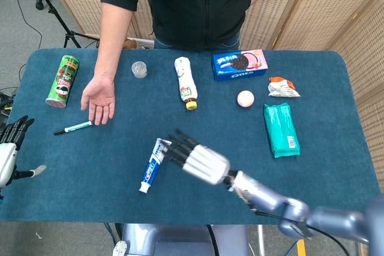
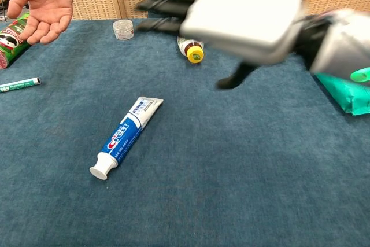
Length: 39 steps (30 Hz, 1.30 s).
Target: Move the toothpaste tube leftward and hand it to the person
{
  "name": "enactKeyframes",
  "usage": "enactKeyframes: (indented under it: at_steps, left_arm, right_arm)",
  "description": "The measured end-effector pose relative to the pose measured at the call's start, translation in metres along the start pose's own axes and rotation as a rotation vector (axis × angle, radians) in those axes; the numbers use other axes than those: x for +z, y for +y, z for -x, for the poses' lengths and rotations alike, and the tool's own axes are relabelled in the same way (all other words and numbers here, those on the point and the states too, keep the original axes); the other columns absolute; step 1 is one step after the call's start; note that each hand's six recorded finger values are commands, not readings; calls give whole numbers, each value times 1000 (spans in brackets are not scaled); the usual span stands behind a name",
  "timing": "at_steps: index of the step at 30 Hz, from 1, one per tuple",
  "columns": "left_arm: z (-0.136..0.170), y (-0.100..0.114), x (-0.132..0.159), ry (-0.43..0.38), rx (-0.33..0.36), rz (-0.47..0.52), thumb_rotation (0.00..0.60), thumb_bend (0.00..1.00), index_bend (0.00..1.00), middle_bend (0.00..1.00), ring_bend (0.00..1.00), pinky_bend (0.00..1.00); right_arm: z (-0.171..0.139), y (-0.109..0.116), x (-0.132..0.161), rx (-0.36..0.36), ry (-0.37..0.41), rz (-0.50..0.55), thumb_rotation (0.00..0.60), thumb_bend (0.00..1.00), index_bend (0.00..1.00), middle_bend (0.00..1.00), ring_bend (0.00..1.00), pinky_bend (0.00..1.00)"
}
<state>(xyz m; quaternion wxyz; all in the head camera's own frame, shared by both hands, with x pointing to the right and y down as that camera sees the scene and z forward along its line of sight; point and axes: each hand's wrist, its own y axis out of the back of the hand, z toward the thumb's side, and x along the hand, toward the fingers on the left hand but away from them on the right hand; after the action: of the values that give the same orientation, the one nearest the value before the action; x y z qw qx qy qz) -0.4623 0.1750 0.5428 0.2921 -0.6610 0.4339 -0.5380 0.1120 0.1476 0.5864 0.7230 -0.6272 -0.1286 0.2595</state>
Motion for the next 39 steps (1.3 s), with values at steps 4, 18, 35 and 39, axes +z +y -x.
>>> enactKeyframes:
  at_steps: [4, 18, 35, 39]
  left_arm:
    - [-1, -5, 16, -136, -21, -27, 600, 0, 0, 0, 0, 0]
    - [-23, -55, 103, -847, -104, -389, 600, 0, 0, 0, 0, 0]
    - [-77, -156, 175, -1208, -172, -756, 600, 0, 51, 0, 0, 11]
    - [-81, -176, 183, -1258, -194, -772, 600, 0, 74, 0, 0, 39]
  right_arm:
    - [-56, -1, -58, 50, -193, 0, 600, 0, 0, 0, 0, 58]
    - [-253, -26, -148, 105, -943, 472, 600, 0, 0, 0, 0, 42]
    - [-319, -20, -146, 31, -1144, 465, 600, 0, 0, 0, 0, 36]
    - [-326, -25, -153, 28, -1160, 465, 600, 0, 0, 0, 0, 36]
